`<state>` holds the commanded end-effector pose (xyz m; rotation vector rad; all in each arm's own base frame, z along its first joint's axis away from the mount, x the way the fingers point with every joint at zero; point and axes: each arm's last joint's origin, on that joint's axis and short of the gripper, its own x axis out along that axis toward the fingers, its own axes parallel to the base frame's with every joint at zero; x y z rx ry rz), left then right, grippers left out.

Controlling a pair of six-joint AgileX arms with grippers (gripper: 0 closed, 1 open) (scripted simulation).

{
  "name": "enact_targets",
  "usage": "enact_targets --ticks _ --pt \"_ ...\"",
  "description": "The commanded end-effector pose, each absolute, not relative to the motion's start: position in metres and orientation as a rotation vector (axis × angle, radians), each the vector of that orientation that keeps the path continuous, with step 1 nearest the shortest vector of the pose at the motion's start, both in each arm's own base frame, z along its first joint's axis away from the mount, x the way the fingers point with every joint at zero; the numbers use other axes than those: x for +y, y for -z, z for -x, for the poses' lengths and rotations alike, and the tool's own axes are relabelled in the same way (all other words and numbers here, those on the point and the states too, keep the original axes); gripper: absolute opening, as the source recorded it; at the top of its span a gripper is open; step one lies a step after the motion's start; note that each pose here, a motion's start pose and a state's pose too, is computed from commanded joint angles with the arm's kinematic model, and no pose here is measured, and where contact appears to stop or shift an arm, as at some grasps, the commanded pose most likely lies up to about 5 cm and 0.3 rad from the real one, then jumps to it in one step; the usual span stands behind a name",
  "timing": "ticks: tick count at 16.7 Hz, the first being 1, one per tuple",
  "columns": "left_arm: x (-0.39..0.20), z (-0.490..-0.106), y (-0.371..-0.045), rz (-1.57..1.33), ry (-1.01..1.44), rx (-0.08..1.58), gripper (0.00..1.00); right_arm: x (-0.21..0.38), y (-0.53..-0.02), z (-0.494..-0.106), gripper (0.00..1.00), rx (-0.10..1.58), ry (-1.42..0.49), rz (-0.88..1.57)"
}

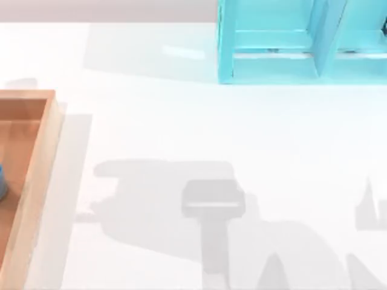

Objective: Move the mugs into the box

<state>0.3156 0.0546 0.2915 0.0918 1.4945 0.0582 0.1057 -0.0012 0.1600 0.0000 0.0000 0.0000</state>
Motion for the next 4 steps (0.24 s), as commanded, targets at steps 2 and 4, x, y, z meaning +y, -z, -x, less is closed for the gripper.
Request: enact_targets --ticks 2,4 --pt "0.054 -0.313 -0.308 -0.092 -0.060 1.486 1.00 -0.001 -0.160 -0.106 1.00 0.000 0.000 0.000" --pt "0.053 -0.311 -0.313 -0.093 -0.061 1.480 1.00 -0.001 -0.160 -0.106 1.00 0.000 0.000 0.000"
